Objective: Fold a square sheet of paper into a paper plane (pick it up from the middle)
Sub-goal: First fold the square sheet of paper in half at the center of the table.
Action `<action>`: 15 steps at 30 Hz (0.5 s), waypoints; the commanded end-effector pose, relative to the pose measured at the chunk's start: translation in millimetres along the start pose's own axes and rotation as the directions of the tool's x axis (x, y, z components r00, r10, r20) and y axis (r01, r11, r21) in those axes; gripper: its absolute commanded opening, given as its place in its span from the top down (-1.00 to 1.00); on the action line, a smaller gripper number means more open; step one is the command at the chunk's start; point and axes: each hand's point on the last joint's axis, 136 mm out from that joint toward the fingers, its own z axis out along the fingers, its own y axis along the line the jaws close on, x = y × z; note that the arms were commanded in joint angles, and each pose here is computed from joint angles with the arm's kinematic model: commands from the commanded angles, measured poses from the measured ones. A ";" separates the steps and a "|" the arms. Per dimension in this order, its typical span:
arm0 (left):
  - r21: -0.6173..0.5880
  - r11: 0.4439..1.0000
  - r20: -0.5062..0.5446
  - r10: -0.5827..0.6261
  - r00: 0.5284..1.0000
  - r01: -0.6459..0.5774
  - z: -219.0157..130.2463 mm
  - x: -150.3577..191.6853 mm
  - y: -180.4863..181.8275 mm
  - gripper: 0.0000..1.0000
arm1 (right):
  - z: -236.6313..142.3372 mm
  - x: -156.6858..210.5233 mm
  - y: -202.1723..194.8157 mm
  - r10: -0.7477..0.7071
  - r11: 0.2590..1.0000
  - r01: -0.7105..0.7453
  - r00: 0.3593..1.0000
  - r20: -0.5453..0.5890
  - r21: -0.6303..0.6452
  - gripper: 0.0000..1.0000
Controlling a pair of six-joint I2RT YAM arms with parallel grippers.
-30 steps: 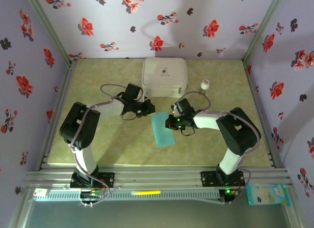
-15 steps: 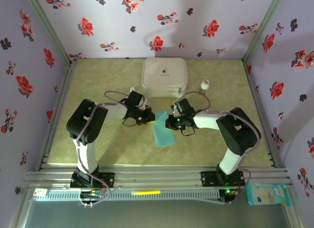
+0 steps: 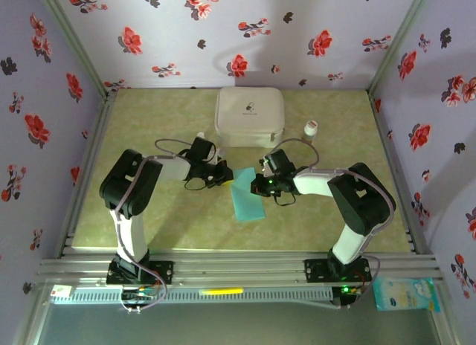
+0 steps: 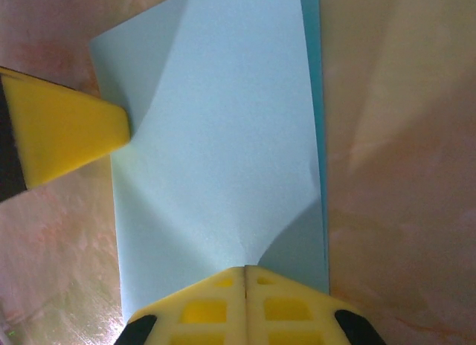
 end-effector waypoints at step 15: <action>-0.151 0.975 0.194 -0.135 0.972 0.165 -10.0 -42.8 40.4 0.89 | 2.6 66.5 -73.8 0.136 0.961 -0.087 0.975 -0.174 0.263 1.00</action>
